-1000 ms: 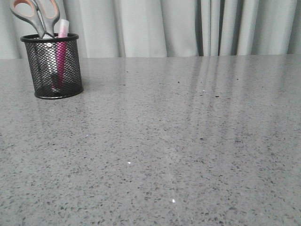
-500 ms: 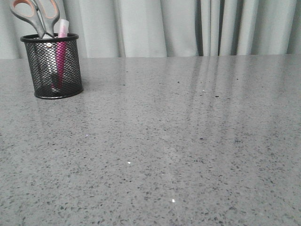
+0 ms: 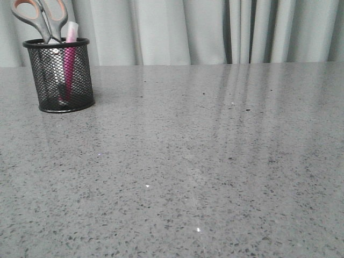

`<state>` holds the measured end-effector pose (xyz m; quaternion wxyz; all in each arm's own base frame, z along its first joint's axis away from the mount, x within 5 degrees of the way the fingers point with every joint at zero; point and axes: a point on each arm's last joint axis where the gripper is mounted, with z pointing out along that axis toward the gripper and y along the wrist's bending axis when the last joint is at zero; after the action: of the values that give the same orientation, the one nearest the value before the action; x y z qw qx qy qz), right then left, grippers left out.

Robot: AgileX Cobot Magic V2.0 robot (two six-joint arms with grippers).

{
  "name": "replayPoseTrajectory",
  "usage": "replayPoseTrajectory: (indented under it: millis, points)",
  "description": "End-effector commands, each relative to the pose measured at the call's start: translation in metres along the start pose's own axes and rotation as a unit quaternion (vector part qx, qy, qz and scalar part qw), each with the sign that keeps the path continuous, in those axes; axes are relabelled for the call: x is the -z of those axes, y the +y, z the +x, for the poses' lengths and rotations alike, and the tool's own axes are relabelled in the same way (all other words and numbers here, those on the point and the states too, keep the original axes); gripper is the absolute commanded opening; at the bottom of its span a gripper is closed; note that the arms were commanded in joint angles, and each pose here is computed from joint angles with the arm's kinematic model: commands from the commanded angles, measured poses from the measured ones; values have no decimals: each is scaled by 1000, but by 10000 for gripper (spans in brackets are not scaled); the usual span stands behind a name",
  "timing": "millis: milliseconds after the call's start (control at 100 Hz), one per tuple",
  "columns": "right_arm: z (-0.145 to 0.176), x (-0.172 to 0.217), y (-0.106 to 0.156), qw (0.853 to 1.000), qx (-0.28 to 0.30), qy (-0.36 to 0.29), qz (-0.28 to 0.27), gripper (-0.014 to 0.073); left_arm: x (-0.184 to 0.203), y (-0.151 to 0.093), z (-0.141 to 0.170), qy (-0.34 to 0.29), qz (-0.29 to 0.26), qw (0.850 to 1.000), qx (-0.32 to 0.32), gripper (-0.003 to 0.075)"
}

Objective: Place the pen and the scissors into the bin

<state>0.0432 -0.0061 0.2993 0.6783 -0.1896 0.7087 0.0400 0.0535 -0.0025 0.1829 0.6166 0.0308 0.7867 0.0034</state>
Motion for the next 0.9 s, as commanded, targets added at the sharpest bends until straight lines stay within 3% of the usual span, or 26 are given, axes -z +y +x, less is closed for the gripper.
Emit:
replayPoseTrajectory:
  millis: [0, 150, 250, 360, 530, 890]
  points:
    - [4, -7, 10, 1000, -14, -16, -16, -69, -2, -1, 8, -21, 1, 1000, 11, -19]
    - [34, -20, 19, 1000, -25, 5, 17, -69, -2, -1, 8, -21, 1, 1000, 11, -19]
    - [58, -25, 23, 996, -69, 36, 39, -69, -2, -1, 8, -21, 1, 1000, 11, -19]
    - [77, -30, 24, 996, -37, 26, 81, -69, -2, -1, 8, -21, 1, 1000, 11, -19]
    - [100, -28, 25, 992, -44, 15, 116, -69, -2, -1, 8, -21, 1, 1000, 11, -19]
    - [115, -21, 25, 987, -53, 81, 132, -69, -2, -1, 8, -21, 1, 1000, 11, -19]
